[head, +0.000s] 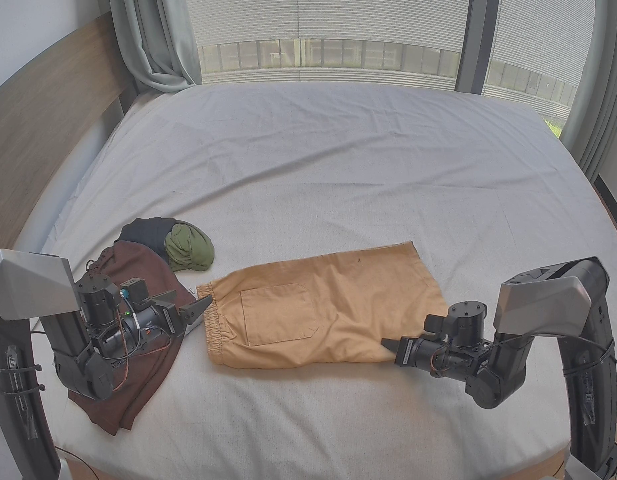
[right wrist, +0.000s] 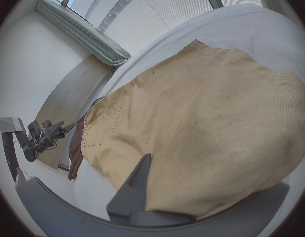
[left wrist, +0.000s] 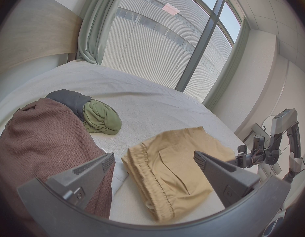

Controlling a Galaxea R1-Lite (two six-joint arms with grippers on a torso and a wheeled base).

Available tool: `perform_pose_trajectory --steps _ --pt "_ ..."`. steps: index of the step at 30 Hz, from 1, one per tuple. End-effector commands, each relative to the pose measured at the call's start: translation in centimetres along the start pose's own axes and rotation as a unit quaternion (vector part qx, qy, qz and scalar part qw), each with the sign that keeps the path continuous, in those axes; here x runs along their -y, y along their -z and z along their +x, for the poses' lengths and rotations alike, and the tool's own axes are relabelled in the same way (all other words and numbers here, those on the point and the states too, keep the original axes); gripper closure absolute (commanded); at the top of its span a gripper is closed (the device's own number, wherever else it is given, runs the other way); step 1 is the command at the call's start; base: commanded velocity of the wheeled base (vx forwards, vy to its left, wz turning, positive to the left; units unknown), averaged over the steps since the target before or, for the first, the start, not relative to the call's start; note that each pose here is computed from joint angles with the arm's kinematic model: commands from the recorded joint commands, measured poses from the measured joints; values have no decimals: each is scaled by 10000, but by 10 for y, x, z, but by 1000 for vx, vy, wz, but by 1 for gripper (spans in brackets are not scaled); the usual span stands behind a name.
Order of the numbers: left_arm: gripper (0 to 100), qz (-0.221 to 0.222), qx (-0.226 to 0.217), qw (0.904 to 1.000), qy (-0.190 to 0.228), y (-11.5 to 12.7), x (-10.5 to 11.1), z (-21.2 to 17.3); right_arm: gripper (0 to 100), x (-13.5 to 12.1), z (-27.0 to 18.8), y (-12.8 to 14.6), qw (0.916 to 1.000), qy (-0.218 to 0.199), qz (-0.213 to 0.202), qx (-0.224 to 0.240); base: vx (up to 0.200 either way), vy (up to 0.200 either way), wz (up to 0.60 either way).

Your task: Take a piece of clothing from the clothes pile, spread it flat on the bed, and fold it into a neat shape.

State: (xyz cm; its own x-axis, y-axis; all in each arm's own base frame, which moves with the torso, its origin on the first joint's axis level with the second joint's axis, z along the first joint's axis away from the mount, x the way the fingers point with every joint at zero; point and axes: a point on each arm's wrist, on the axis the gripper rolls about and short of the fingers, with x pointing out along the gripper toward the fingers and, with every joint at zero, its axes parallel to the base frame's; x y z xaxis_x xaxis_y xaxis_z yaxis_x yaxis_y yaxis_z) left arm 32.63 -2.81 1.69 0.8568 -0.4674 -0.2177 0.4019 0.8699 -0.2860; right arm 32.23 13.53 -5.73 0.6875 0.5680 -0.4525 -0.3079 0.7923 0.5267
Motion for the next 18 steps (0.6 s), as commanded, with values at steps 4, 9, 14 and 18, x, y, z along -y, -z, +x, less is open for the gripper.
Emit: perform_pose_trajectory --steps 4,9,14,18 --pt "0 -19 -69 10000 31 4 2 0 100 8 -44 23 9991 305 -97 -287 0 0 0" --pt "0 -38 -121 9999 36 7 2 1 100 10 -56 31 9983 398 -33 -434 0 0 0" --pt "0 -59 -181 9997 125 9 2 1 100 10 -59 34 9977 434 -45 -515 0 0 0" --pt "0 -72 -221 9995 227 10 2 0 100 10 -57 33 9979 422 -54 -489 0 0 0"
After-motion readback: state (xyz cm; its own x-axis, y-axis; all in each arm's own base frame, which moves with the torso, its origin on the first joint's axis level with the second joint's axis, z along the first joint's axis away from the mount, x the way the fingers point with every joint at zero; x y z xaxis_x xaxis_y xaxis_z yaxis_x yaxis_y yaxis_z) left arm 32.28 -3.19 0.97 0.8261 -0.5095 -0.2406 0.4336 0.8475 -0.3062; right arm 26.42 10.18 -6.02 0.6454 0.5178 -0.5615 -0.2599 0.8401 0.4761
